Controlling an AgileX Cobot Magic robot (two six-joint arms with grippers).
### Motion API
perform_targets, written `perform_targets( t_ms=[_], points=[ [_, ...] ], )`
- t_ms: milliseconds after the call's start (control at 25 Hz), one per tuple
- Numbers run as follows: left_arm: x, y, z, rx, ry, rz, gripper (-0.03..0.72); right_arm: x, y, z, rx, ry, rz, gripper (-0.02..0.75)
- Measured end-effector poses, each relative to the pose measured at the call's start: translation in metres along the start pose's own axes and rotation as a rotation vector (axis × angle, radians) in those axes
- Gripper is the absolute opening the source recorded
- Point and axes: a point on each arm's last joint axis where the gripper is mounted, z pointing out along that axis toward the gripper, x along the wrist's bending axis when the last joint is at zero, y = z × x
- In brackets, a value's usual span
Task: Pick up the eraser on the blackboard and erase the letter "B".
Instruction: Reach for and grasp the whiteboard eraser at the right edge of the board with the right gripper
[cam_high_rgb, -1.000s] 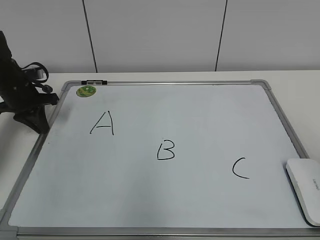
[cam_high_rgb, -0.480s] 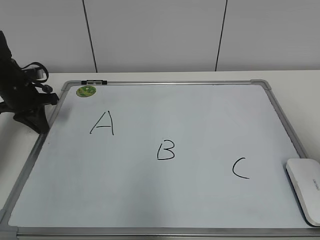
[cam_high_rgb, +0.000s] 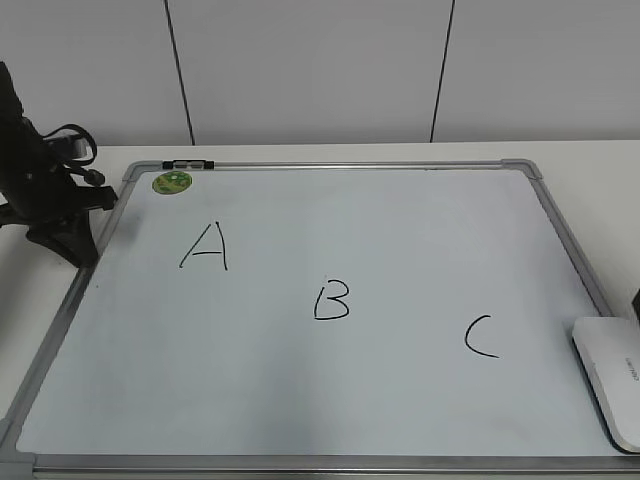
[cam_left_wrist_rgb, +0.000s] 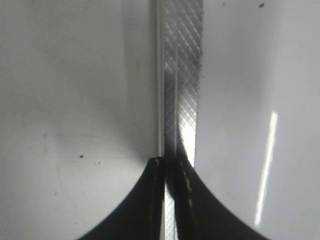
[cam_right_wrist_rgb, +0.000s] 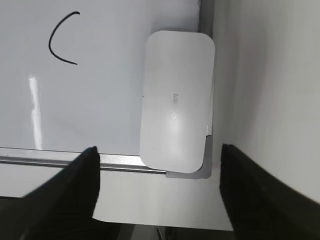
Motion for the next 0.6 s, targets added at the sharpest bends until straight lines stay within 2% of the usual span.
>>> perform_targets(
  t_ms=[120, 360, 480, 600],
  points=[
    [0.000, 0.000, 0.000, 0.000, 0.000, 0.000, 0.034, 0.000, 0.005, 0.017, 0.060, 0.027, 0.023, 0.603],
    [0.000, 0.000, 0.000, 0.000, 0.000, 0.000, 0.037, -0.001, 0.014, 0.045, 0.142, 0.036, 0.049, 0.618],
    [0.000, 0.000, 0.000, 0.000, 0.000, 0.000, 0.038, 0.007, 0.017, 0.056, 0.164, 0.009, 0.026, 0.618],
    [0.000, 0.000, 0.000, 0.000, 0.000, 0.000, 0.038, 0.020, 0.019, 0.066, 0.172, -0.063, 0.002, 0.618]
  ],
)
